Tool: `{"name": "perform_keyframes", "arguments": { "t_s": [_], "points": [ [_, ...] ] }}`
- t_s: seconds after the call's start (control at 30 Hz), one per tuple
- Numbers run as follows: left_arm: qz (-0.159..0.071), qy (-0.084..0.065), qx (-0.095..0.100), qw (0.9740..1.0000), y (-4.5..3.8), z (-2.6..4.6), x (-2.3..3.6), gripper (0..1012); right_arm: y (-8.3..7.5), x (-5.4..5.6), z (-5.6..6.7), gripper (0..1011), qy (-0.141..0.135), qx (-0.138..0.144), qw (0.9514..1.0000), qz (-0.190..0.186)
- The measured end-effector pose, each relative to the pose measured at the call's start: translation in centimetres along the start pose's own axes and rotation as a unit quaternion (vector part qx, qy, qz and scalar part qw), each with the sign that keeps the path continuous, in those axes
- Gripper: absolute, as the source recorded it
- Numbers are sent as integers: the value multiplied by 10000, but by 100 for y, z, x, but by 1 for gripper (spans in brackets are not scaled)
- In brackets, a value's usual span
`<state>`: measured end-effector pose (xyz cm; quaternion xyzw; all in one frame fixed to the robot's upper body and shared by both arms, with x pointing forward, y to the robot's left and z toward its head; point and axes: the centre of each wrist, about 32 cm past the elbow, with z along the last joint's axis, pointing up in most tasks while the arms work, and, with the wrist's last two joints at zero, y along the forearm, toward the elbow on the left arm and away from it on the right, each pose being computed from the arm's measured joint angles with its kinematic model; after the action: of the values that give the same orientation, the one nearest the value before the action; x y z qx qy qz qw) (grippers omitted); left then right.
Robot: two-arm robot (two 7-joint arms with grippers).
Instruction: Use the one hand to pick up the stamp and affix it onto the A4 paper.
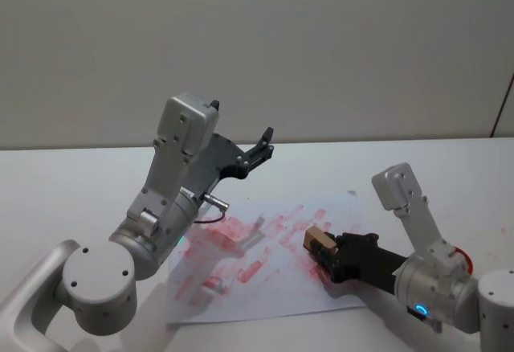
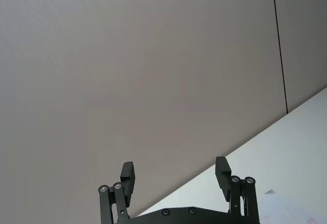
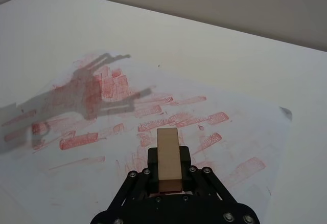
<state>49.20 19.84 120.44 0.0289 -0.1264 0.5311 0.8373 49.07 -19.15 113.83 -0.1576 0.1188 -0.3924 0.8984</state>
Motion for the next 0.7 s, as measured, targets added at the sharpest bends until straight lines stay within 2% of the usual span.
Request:
{"name": "perform_keyframes", "arguments": {
  "t_s": [0.17, 0.27, 0.37, 0.6, 0.7],
  "points": [
    [0, 0, 0, 10000, 0, 0, 0, 1001, -43, 0, 67, 217, -30, 278, 9996, -95],
    [0, 0, 0, 10000, 0, 0, 0, 1001, -115, 0, 134, 217, -32, 570, 9981, -217],
    [0, 0, 0, 10000, 0, 0, 0, 1001, -173, 2, 171, 217, -30, 743, 9968, -307],
    [0, 0, 0, 10000, 0, 0, 0, 1001, -388, -2, 230, 217, 47, 1183, 9907, -672],
    [0, 0, 0, 10000, 0, 0, 0, 1001, -536, -6, 223, 217, 121, 1333, 9867, -917]
  ]
}}
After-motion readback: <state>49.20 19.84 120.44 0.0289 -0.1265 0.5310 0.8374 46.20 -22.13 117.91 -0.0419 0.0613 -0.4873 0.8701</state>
